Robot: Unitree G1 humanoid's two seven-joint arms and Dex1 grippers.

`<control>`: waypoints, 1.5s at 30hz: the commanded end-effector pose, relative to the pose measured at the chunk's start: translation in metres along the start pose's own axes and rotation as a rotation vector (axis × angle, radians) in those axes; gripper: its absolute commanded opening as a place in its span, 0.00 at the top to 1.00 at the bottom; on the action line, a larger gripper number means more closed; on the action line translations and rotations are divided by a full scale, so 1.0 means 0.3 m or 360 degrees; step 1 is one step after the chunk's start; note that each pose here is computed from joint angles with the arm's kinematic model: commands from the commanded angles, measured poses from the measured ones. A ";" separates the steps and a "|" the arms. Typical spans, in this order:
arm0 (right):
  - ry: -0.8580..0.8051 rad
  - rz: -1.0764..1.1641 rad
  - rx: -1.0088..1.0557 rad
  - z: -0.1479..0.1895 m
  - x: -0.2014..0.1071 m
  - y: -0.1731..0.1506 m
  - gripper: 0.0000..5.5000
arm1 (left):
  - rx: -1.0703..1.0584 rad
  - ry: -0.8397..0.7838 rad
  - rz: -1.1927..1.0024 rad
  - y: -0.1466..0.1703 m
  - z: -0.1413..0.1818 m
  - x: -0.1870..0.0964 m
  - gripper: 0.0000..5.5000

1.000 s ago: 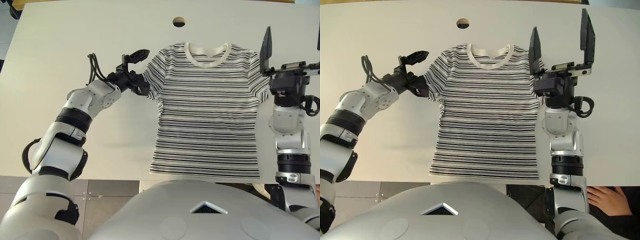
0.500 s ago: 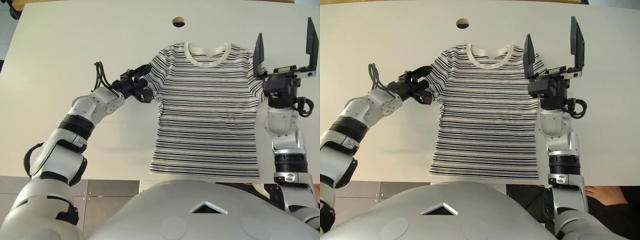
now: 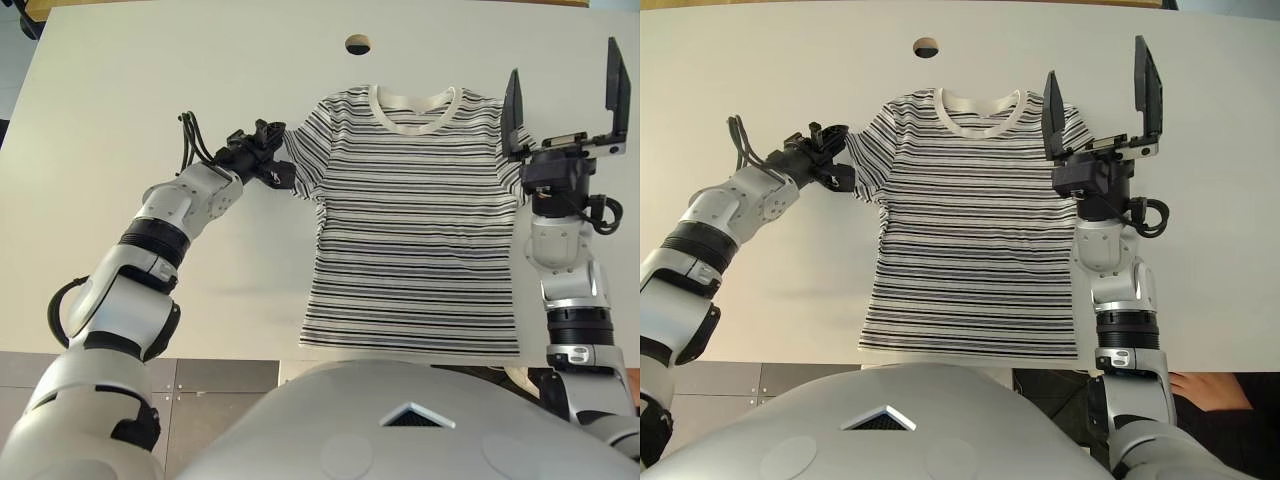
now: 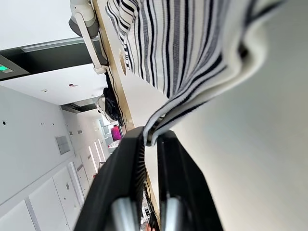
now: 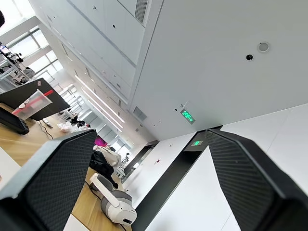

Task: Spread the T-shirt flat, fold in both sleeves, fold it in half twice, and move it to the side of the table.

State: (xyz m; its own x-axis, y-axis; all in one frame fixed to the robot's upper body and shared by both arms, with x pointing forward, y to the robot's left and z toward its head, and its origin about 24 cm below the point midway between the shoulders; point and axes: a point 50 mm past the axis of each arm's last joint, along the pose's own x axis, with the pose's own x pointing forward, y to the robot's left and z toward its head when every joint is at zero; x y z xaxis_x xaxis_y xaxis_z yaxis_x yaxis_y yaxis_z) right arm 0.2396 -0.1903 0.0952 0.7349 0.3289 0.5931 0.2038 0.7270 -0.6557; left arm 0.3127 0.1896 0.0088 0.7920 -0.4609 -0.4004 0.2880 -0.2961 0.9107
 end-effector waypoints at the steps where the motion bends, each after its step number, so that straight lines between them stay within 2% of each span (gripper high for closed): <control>1: -0.0015 0.0008 -0.0013 0.002 -0.001 -0.004 0.23 | -0.0038 -0.0167 -0.0242 -0.127 0.092 -0.009 0.98; 6: -0.0014 0.0001 -0.0014 0.004 0.001 -0.009 0.23 | -0.0042 -0.0171 -0.0264 -0.141 0.089 -0.022 0.98; 10: -0.0013 -0.0003 -0.0011 0.003 0.002 -0.006 0.23 | -0.0076 -0.0095 -0.0145 -0.116 0.062 -0.026 0.98; 14: -0.0007 -0.0011 -0.0003 0.002 0.002 -0.004 0.23 | -0.0233 0.0049 0.0308 -0.016 0.033 -0.013 0.98; 17: 0.0009 -0.0017 -0.0008 -0.004 -0.003 -0.004 0.23 | -0.0343 0.0062 0.0597 0.051 0.047 0.006 0.98; 25: 0.0026 -0.0010 -0.0018 -0.013 -0.007 -0.001 0.23 | -0.0397 -0.0182 0.0692 0.094 0.151 0.036 0.98; 33: 0.0055 -0.0007 -0.0014 -0.024 -0.010 0.009 0.23 | -0.0349 -0.0466 0.0630 0.133 0.316 0.112 0.98; 39: 0.0069 -0.0002 -0.0011 -0.029 -0.012 0.015 0.23 | -0.0342 -0.0493 0.0544 0.107 0.356 0.138 0.83; 42: 0.0079 0.0003 -0.0031 -0.035 -0.016 0.009 0.23 | -0.0394 -0.0442 0.0598 0.120 0.327 0.131 0.75; 45: 0.0137 0.0023 -0.0191 -0.072 -0.021 -0.039 0.23 | -0.0470 -0.0415 0.0741 0.158 0.301 0.110 0.65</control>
State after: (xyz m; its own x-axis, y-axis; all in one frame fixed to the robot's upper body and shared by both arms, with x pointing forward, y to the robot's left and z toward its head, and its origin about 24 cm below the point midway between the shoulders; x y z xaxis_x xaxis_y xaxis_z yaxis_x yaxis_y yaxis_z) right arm 0.2419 -0.2004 0.0837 0.7776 0.2954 0.5551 0.2204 0.6987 -0.6806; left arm 0.3005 0.0792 0.0204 0.7070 -0.7070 0.0190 0.1439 0.1701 0.9749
